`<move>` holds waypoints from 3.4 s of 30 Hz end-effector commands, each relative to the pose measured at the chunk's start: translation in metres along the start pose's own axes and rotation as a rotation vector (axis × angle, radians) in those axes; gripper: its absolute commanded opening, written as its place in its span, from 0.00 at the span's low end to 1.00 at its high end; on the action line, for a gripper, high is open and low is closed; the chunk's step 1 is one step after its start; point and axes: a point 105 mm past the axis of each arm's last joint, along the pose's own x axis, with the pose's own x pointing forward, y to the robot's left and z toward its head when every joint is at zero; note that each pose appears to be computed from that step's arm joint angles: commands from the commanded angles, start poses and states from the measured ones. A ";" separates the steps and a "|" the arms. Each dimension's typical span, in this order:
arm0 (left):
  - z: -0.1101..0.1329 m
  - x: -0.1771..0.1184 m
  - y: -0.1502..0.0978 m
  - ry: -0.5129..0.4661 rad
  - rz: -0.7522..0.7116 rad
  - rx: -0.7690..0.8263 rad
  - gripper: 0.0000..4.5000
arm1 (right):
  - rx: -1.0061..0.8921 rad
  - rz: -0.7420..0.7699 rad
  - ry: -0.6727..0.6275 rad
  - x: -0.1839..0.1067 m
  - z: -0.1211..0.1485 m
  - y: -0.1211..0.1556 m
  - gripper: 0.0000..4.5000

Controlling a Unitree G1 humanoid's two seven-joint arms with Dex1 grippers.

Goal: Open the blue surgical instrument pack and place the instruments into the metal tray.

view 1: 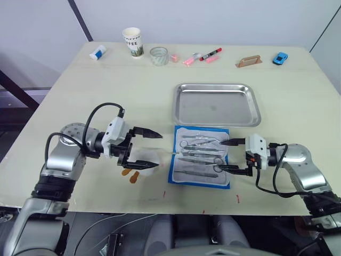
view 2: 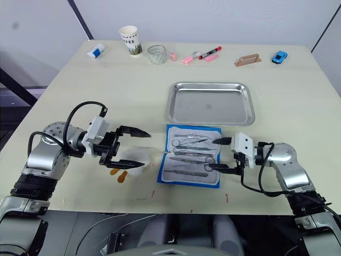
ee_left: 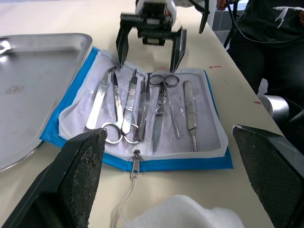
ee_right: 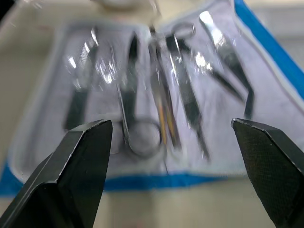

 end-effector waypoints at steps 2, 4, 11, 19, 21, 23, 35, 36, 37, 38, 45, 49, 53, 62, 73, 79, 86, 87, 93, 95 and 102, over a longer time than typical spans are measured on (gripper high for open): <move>0.006 0.003 -0.005 -0.001 -0.068 0.047 1.00 | 0.008 0.023 0.033 0.005 -0.003 0.001 0.97; 0.005 0.003 -0.005 0.000 -0.070 0.047 1.00 | 0.019 0.015 0.042 0.006 -0.006 0.000 0.97; 0.002 0.001 -0.003 0.010 -0.058 0.043 1.00 | 0.088 0.034 0.098 0.009 -0.020 0.003 0.97; -0.003 0.001 0.004 0.019 -0.027 0.028 1.00 | 0.120 0.036 0.120 0.012 -0.023 0.002 0.97; -0.007 0.002 0.009 0.038 -0.007 0.023 1.00 | 0.120 0.037 0.122 0.012 -0.023 0.002 0.97; -0.013 0.004 0.017 0.062 0.024 0.012 1.00 | 0.119 0.037 0.121 0.013 -0.023 0.002 0.97; -0.022 0.036 0.066 0.103 0.032 -0.005 0.73 | 0.108 0.039 0.109 0.019 -0.021 0.000 1.00; -0.022 0.038 0.069 0.105 0.031 -0.004 0.65 | 0.108 0.038 0.110 0.019 -0.021 0.001 1.00; -0.022 0.040 0.070 0.109 0.024 0.003 0.52 | 0.108 0.038 0.110 0.019 -0.021 0.001 1.00; -0.022 0.041 0.070 0.112 0.019 0.007 0.43 | 0.108 0.039 0.111 0.020 -0.021 0.001 1.00; -0.024 0.064 0.078 0.174 -0.056 0.050 0.34 | 0.117 0.032 0.103 0.021 -0.023 0.005 1.00; -0.025 0.071 0.082 0.185 -0.047 0.062 0.34 | 0.115 0.028 0.099 0.022 -0.022 0.005 1.00; -0.028 0.082 0.082 0.197 -0.056 0.076 0.34 | 0.113 0.025 0.096 0.023 -0.022 0.005 1.00; -0.038 0.095 0.089 0.241 0.008 0.074 0.34 | 0.105 0.025 0.095 0.025 -0.021 0.005 1.00; -0.056 0.083 0.073 0.336 -0.098 0.004 0.34 | 0.089 0.026 0.093 0.030 -0.019 0.003 1.00; -0.060 0.083 0.073 0.345 -0.081 -0.003 0.34 | 0.084 0.027 0.088 0.031 -0.019 0.003 1.00; -0.062 0.084 0.072 0.353 -0.085 -0.007 0.08 | 0.081 0.025 0.087 0.031 -0.018 0.004 1.00; -0.063 0.084 0.072 0.354 -0.084 -0.006 0.02 | 0.081 0.025 0.088 0.031 -0.018 0.004 1.00; -0.059 0.079 0.074 0.351 -0.077 0.019 0.01 | 0.082 0.026 0.096 0.032 -0.021 0.004 1.00; -0.058 0.077 0.074 0.350 -0.071 0.019 0.01 | 0.083 0.026 0.097 0.032 -0.021 0.004 1.00; -0.048 0.069 0.086 0.316 0.007 0.009 0.01 | 0.087 0.025 0.098 0.033 -0.022 0.004 1.00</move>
